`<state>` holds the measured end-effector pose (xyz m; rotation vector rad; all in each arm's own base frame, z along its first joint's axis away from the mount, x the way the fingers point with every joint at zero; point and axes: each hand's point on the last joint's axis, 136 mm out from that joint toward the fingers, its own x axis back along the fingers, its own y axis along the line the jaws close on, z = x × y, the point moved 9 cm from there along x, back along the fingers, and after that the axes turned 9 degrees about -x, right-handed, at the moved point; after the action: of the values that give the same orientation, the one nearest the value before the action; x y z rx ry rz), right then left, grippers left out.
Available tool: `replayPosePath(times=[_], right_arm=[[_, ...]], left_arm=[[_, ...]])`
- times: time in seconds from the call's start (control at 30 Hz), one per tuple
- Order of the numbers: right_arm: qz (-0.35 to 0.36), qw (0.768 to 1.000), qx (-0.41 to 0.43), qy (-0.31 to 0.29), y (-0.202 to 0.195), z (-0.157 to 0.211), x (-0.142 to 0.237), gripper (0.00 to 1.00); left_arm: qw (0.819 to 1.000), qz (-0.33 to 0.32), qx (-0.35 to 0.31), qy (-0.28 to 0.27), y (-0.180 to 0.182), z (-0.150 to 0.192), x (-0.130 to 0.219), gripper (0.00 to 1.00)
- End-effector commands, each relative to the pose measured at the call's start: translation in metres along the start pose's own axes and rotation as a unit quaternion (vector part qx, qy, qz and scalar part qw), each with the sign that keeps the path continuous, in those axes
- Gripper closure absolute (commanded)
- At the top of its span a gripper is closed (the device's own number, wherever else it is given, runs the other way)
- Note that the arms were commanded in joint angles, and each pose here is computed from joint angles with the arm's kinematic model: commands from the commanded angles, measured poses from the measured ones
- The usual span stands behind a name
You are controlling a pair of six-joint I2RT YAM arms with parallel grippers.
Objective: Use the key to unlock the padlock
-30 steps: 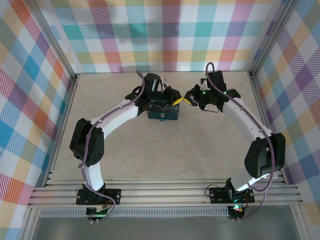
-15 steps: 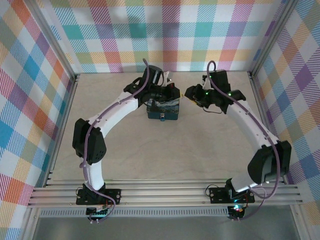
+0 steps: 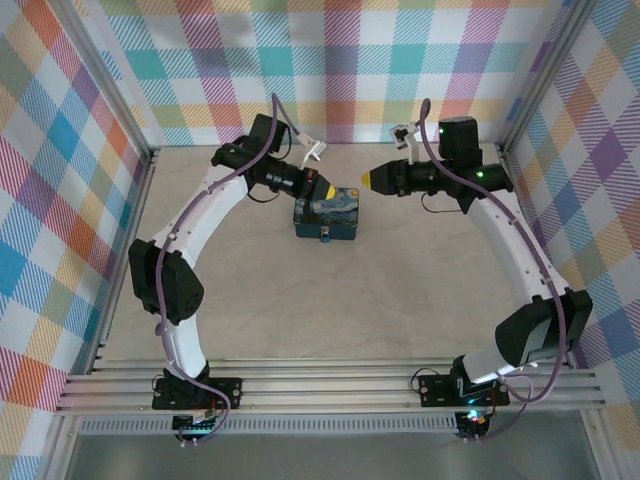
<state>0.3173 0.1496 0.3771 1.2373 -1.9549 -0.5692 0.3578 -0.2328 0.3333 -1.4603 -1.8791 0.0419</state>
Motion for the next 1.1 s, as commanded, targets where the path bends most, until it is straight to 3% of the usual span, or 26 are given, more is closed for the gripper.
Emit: replayPosePath(times=[0.0, 0.33, 0.73, 0.87, 1.07], right_arm=[[-0.074, 0.996, 0.032, 0.024, 0.014, -0.004, -0.004, 0.65], [-0.136, 0.987, 0.023, 0.078, 0.011, 0.005, -0.023, 0.58], [-0.114, 0.985, 0.035, 0.123, 0.004, 0.017, -0.049, 0.60], [-0.119, 0.984, 0.036, 0.131, 0.004, 0.017, -0.056, 0.68], [-0.138, 0.978, 0.024, 0.153, 0.006, 0.018, -0.059, 0.92]], left_arm=[[0.994, 0.060, -0.093, -0.025, -0.036, -0.011, 0.028, 1.00], [0.989, 0.111, -0.094, -0.027, -0.041, -0.010, 0.030, 1.00], [0.987, 0.130, -0.093, -0.032, -0.042, -0.009, 0.032, 1.00], [0.986, 0.134, -0.092, -0.032, -0.042, -0.008, 0.032, 1.00], [0.987, 0.131, -0.087, -0.035, -0.038, -0.009, 0.033, 1.00]])
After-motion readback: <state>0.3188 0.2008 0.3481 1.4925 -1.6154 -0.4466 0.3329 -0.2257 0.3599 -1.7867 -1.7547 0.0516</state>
